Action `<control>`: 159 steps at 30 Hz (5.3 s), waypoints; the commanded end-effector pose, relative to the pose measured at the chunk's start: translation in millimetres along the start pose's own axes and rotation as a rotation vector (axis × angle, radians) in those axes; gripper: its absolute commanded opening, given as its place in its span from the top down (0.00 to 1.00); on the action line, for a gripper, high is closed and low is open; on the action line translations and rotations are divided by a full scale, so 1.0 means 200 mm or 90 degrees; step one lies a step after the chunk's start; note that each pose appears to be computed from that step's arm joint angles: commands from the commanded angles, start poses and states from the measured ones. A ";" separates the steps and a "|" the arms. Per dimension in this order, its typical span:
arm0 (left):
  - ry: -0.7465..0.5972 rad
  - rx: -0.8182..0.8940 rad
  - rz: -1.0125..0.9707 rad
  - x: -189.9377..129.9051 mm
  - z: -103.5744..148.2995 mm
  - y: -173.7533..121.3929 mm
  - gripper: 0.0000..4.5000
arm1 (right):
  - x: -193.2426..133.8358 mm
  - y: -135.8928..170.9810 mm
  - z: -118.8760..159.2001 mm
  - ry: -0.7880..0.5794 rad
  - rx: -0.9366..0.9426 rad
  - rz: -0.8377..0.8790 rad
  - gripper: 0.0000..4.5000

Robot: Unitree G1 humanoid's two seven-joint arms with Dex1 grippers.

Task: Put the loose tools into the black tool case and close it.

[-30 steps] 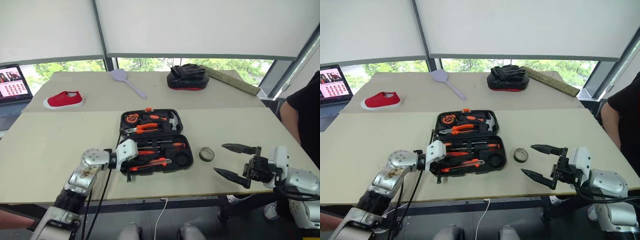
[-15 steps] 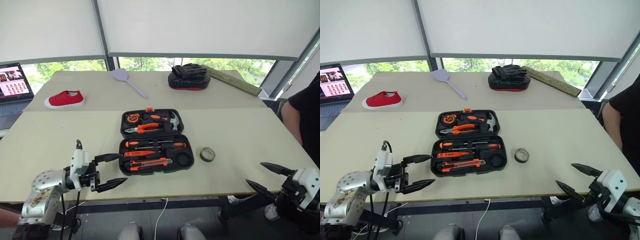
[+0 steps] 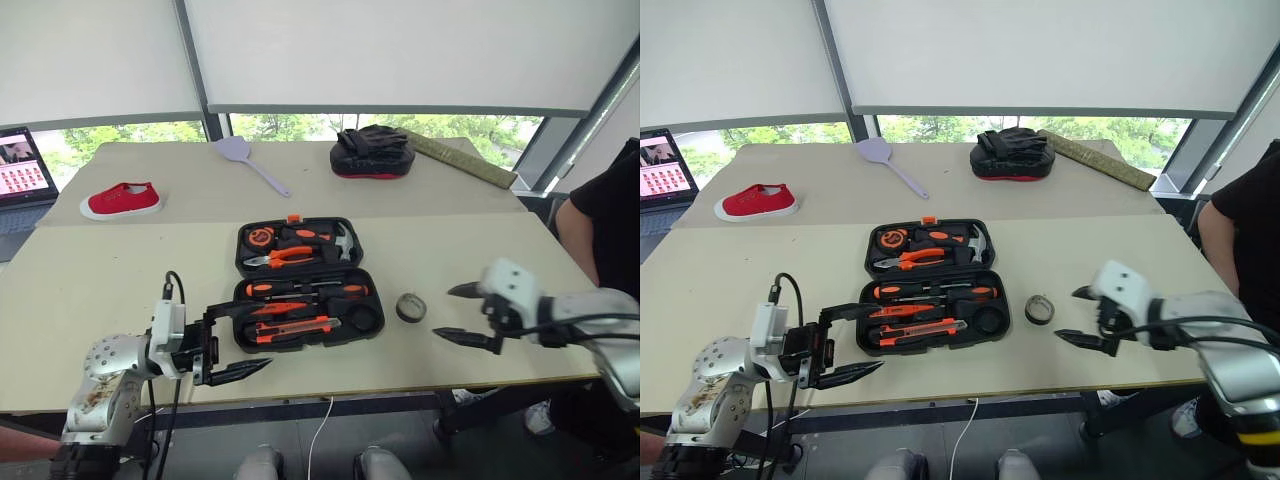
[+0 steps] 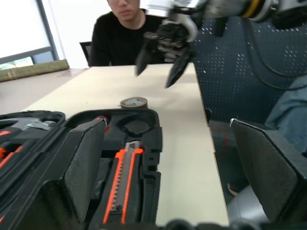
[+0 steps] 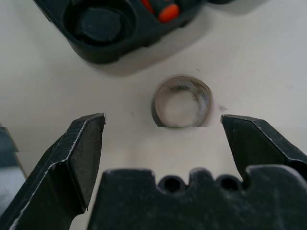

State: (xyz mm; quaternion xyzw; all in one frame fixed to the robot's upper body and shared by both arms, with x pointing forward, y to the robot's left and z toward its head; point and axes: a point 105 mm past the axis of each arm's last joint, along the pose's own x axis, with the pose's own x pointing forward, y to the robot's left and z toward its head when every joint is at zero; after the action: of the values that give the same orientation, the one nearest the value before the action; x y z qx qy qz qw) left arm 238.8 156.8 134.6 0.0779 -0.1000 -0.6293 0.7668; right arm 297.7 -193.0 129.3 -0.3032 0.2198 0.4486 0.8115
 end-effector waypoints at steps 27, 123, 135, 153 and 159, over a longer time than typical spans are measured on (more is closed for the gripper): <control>-0.019 0.042 0.025 0.03 0.06 0.01 0.00 | 0.19 0.16 0.50 -0.145 -0.018 0.225 0.99; 0.301 -0.269 0.326 -0.19 -0.09 0.55 0.30 | -0.03 -0.42 0.02 -0.115 0.303 -0.054 0.38; 0.349 -0.411 0.462 0.05 -0.10 0.75 0.00 | 0.13 -0.53 0.20 -0.019 0.476 -0.098 0.00; 0.329 -0.467 0.492 0.11 -0.18 0.78 0.49 | 0.33 -0.51 0.14 0.033 0.484 -0.076 0.40; 0.274 -0.492 0.498 0.12 -0.18 0.77 0.96 | 0.38 -0.51 0.12 0.044 0.485 -0.090 0.84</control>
State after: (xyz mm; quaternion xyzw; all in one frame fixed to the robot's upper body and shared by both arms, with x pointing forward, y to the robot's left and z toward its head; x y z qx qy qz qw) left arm 396.0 159.7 129.6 -0.1178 0.3001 -0.2668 0.9082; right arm 423.2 -162.2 133.2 0.0002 0.3722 0.2953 0.8799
